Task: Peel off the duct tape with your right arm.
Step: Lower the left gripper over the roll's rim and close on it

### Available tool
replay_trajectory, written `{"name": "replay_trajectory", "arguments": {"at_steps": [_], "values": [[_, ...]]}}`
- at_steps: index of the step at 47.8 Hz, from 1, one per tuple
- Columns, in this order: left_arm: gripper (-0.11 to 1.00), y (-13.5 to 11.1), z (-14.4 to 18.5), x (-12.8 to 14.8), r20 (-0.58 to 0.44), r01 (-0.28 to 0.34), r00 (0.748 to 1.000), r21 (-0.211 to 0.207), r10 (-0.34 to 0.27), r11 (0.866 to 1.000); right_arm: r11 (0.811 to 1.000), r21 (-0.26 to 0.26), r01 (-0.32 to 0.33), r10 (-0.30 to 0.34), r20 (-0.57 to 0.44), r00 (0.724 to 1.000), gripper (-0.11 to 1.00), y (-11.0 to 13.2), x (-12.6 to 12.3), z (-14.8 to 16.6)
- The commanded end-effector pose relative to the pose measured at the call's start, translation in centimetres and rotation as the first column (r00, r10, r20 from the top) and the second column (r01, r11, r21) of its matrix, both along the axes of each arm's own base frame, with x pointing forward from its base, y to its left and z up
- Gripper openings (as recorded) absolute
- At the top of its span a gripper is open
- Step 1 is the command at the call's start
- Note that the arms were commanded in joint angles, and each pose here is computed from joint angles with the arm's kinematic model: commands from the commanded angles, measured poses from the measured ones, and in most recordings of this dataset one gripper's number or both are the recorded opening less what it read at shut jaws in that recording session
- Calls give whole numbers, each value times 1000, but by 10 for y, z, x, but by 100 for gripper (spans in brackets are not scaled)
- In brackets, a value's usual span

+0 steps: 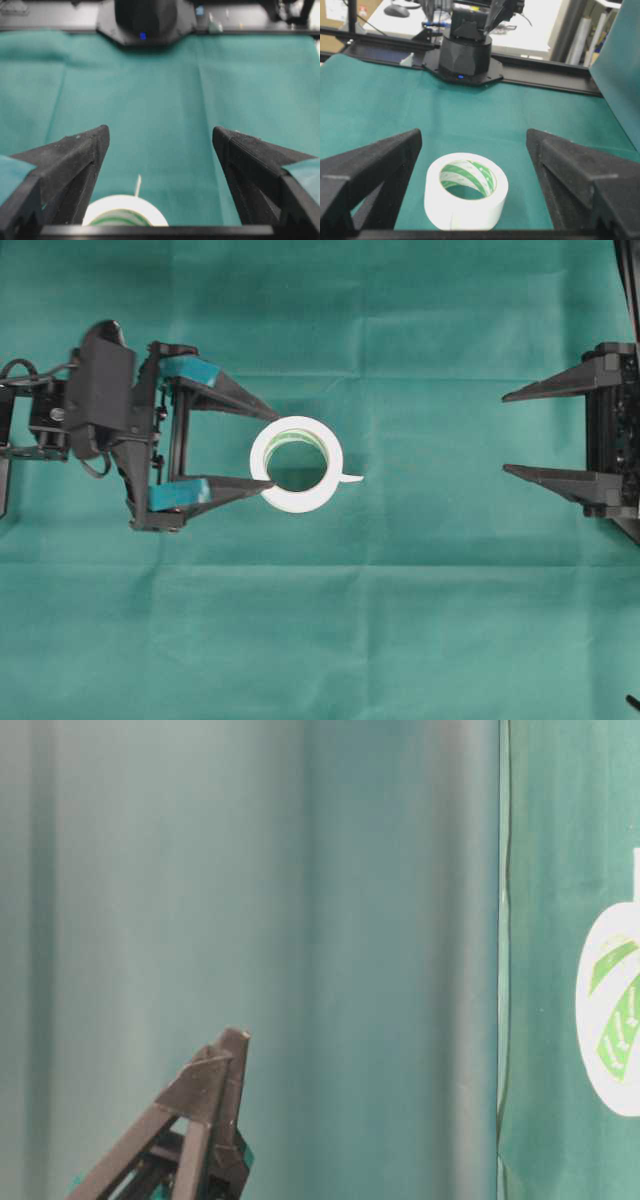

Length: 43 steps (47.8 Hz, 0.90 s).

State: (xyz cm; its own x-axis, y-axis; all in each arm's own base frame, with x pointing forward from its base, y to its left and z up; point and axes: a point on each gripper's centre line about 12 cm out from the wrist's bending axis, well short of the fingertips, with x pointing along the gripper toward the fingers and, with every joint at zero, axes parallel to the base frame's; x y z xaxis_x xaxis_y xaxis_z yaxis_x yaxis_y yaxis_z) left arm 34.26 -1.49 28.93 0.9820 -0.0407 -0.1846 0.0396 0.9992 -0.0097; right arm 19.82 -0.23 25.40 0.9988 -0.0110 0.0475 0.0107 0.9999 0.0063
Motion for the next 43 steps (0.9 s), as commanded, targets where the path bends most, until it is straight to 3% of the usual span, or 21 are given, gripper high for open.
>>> {"name": "replay_trajectory", "arguments": {"at_steps": [1,12,25,36,43], "values": [[97,-6,13,7,-29,16,999,1,-16,1000,1000,3,1,-1,26,1000,81,0,3,8],[97,-8,7,19,-261,24,965,6,-21,1000,1000,4,2,-2,23,1000,81,0,3,8],[96,-13,2,34,-501,38,865,11,-27,999,1000,3,0,0,26,1000,81,0,3,9],[96,-16,-1,47,-598,53,801,19,-31,998,1000,3,1,-1,28,1000,81,0,3,9],[96,-17,-11,52,-621,55,783,22,-30,998,1000,4,2,-2,25,1000,81,0,3,9]]}}
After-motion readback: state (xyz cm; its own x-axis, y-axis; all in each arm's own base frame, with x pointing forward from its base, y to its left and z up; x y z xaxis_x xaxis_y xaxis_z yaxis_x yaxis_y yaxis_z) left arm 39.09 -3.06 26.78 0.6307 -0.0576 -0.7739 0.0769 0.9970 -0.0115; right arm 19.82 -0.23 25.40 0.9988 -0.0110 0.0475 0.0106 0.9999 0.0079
